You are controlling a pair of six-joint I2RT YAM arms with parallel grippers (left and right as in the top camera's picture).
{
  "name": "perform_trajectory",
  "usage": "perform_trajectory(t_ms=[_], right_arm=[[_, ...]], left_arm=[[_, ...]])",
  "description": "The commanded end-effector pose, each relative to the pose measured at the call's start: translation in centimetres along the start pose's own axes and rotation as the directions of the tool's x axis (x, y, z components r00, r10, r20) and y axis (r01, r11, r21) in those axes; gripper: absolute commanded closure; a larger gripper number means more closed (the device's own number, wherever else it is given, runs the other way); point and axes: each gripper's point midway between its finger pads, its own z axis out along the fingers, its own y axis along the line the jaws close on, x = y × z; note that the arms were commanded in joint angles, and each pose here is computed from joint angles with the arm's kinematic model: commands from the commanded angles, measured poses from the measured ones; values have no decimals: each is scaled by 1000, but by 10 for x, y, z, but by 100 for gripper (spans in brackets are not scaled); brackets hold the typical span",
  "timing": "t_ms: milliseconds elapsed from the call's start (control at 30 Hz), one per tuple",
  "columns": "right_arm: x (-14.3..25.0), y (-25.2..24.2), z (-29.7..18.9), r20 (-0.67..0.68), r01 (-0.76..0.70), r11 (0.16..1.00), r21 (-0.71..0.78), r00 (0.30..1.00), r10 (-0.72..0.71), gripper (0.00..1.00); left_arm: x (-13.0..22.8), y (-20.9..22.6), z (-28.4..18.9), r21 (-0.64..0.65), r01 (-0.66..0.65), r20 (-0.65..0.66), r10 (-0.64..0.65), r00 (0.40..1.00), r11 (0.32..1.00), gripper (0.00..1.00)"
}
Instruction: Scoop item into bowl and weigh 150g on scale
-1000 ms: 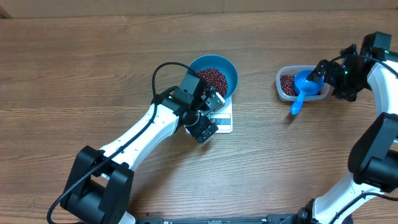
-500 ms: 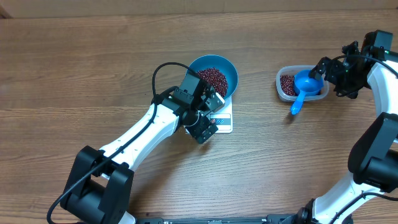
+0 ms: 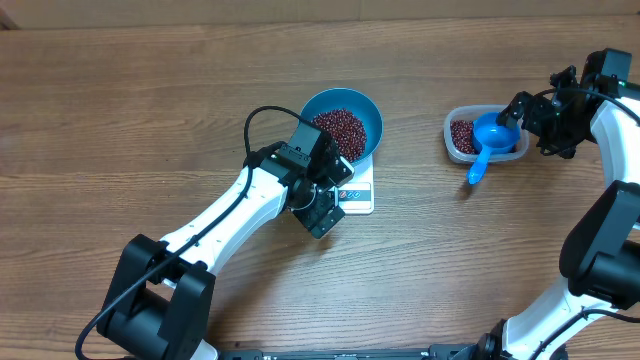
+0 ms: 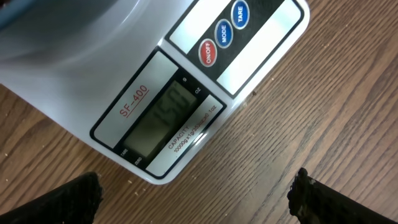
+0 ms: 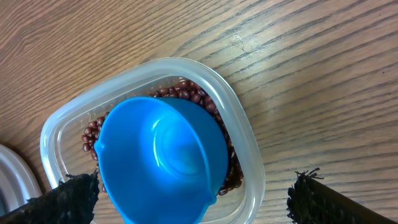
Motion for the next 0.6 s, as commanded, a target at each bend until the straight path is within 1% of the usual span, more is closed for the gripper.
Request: perform_trajectory(t_ms=[0, 267, 433, 567], right_arm=[[-4, 0, -6, 23, 0, 1000, 4, 1000, 0, 0], [-4, 0, -6, 23, 0, 1000, 4, 1000, 0, 0], [-4, 0, -6, 23, 0, 1000, 4, 1000, 0, 0], [-4, 0, -6, 23, 0, 1000, 4, 1000, 0, 0]], left_arm=[[5, 3, 3, -20, 16, -20, -16, 1000, 1000, 0], [8, 14, 1, -38, 40, -22, -41, 999, 998, 0], [10, 13, 1, -31, 43, -31, -44, 999, 999, 0], [14, 11, 1, -27, 77, -48, -78, 996, 997, 0]])
